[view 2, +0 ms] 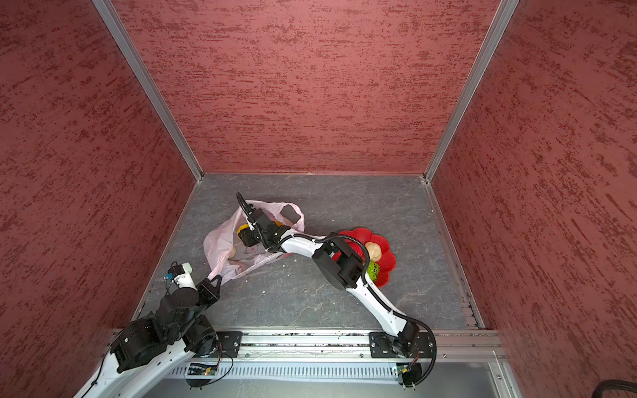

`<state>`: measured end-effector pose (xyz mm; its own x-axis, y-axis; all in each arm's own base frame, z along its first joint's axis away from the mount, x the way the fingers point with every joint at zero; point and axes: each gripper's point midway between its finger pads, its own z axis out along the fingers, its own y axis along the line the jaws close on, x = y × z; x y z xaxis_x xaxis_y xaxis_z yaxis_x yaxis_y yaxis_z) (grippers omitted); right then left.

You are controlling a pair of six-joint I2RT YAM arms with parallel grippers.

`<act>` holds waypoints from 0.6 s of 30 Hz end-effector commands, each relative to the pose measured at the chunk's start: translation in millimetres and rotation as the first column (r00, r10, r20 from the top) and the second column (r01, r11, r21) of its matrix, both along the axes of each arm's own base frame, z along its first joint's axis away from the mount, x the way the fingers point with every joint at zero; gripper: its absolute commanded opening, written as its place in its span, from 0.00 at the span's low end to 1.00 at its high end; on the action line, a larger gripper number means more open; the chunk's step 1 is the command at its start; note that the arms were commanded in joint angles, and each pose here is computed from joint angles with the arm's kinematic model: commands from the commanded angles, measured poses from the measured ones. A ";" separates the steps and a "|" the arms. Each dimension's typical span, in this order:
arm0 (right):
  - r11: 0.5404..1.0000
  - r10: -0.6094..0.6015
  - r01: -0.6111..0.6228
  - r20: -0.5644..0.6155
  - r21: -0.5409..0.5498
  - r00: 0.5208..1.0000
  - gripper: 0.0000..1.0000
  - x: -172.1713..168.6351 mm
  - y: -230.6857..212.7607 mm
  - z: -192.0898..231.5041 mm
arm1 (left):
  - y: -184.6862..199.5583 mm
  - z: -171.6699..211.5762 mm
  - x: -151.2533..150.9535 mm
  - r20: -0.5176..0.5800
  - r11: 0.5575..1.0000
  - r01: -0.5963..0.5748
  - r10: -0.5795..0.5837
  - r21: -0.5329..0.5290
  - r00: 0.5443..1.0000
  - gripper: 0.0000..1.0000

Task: Take the fake fruits out of the plastic bag
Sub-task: 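Lift the yellow lemon-like fruit up out of the bag with the right gripper, then carry the yellow fruit over the red plate and lower it with the right gripper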

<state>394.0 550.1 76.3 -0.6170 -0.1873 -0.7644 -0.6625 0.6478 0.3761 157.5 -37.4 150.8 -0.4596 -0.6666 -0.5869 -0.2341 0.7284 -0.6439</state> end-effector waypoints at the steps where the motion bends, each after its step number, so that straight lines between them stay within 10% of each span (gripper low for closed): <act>1: 0.998 0.022 -0.027 0.077 0.063 0.997 0.38 -12.1 0.0 64.7 | -0.7 2.9 6.8 0.035 1.000 -0.023 0.023 -0.011 0.999 0.00; 18: 0.989 0.120 -0.110 0.099 -0.103 0.988 0.38 -105.4 -52.2 134.4 | 9.0 29.1 19.9 0.149 0.995 -0.092 0.087 0.027 0.985 0.00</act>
<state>296.5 517.3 176.8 -0.5471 -0.3080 -0.7783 -0.7557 0.5816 0.3011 173.5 -31.5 171.0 -0.3447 -0.6851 -0.6418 -0.2144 0.7231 -0.6567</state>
